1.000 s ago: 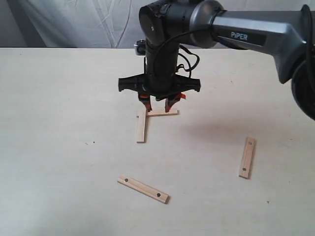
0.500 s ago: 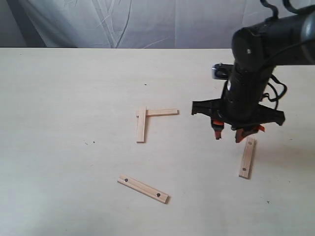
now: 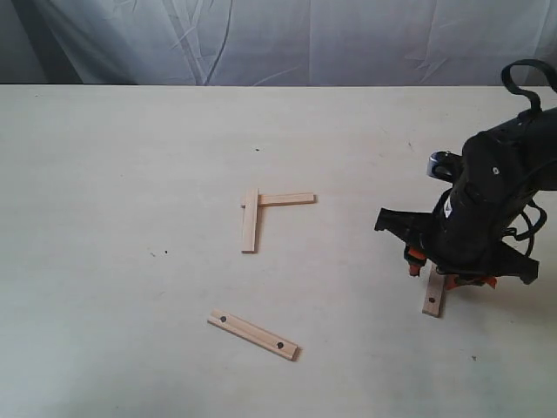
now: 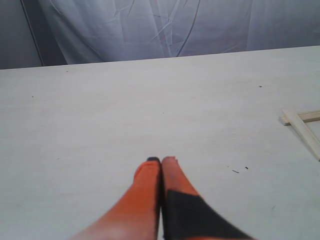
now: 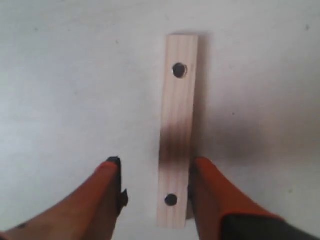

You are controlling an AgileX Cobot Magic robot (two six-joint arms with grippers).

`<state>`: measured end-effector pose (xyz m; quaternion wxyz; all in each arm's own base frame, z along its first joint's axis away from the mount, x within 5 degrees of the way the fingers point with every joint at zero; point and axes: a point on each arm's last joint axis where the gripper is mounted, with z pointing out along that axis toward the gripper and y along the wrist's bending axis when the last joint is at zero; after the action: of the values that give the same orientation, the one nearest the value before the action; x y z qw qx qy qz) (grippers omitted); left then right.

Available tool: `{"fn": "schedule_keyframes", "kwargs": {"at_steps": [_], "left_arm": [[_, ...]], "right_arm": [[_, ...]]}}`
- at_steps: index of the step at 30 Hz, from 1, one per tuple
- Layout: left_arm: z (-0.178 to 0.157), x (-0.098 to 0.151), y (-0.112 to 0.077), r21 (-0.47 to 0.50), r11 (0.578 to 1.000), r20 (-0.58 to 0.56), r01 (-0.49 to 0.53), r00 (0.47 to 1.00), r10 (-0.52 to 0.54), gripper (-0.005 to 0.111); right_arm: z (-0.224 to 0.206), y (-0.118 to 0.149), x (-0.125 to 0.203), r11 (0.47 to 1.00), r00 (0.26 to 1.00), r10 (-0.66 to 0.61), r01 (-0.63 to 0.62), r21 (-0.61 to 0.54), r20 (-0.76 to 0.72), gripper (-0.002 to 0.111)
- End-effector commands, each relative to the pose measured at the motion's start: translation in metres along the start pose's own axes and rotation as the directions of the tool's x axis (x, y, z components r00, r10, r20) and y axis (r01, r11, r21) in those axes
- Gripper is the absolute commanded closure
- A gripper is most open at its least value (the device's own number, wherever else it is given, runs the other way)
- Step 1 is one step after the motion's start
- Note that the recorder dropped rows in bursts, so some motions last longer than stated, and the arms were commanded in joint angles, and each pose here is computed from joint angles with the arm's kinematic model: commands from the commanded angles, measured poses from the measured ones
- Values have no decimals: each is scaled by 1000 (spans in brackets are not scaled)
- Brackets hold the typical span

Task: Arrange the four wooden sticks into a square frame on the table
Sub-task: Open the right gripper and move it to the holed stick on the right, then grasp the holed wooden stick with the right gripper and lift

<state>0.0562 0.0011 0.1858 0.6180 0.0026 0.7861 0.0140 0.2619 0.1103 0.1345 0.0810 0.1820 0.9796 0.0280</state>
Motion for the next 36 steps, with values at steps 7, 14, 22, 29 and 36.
{"fn": "schedule_keyframes", "kwargs": {"at_steps": [7, 14, 22, 29, 36], "left_arm": [[0, 0, 0, 1, 1000, 16, 7, 1000, -7, 107], [0, 0, 0, 1, 1000, 16, 7, 1000, -7, 107], [0, 0, 0, 1, 1000, 16, 7, 1000, -7, 107], [0, 0, 0, 1, 1000, 16, 7, 1000, -7, 107], [0, 0, 0, 1, 1000, 16, 7, 1000, -7, 107]], "right_arm": [[14, -5, -2, 998, 1000, -19, 19, 56, 6, 65], [21, -5, -1, 997, 1000, -20, 21, 73, -13, 88], [-12, 13, -21, 999, 997, -52, 52, 7, 55, 108], [-56, 72, -54, 955, 972, -230, 235, -181, 49, 108], [-40, 130, -45, 907, 922, -385, 384, -172, 28, 108]]}}
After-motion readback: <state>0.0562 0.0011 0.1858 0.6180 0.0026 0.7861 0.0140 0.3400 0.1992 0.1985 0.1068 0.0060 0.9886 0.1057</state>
